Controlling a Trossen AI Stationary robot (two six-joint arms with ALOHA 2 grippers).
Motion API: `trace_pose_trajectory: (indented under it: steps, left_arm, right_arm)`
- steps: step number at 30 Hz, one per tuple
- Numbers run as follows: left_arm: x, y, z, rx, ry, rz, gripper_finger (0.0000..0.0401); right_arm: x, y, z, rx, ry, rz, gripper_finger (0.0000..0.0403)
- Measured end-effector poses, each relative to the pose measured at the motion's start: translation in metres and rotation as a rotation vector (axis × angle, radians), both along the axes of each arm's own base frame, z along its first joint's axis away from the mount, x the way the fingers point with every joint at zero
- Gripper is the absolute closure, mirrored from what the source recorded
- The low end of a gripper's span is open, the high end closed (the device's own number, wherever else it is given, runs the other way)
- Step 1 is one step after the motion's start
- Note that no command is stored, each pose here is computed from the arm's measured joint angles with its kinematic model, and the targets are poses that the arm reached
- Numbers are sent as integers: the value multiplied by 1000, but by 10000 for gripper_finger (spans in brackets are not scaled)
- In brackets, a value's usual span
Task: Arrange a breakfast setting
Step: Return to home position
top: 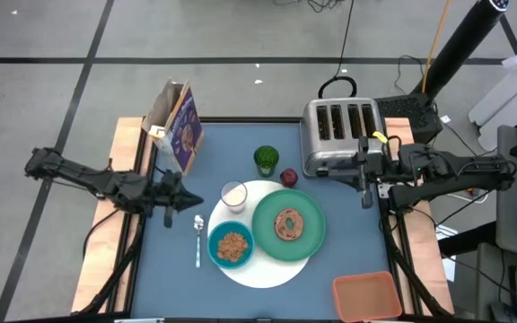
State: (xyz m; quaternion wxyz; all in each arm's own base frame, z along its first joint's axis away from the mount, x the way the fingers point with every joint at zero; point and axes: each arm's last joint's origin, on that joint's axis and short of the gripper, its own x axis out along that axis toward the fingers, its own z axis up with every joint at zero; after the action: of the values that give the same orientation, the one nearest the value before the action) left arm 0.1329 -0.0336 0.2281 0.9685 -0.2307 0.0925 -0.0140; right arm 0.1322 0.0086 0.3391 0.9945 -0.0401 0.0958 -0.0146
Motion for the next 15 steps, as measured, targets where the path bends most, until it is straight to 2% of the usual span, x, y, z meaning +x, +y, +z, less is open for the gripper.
trace_pose_trajectory:
  steps: [4,8,15]
  left_arm:
    - [-14,11,5,144,-45,32,387]
    - [-27,21,6,232,-44,100,387]
    - [-41,29,8,385,-68,152,387]
  right_arm:
    - [-7,-1,-1,-7,14,1,327]
    - [-14,-1,-6,-3,41,-1,356]
    - [-22,-2,-42,53,-62,-9,388]
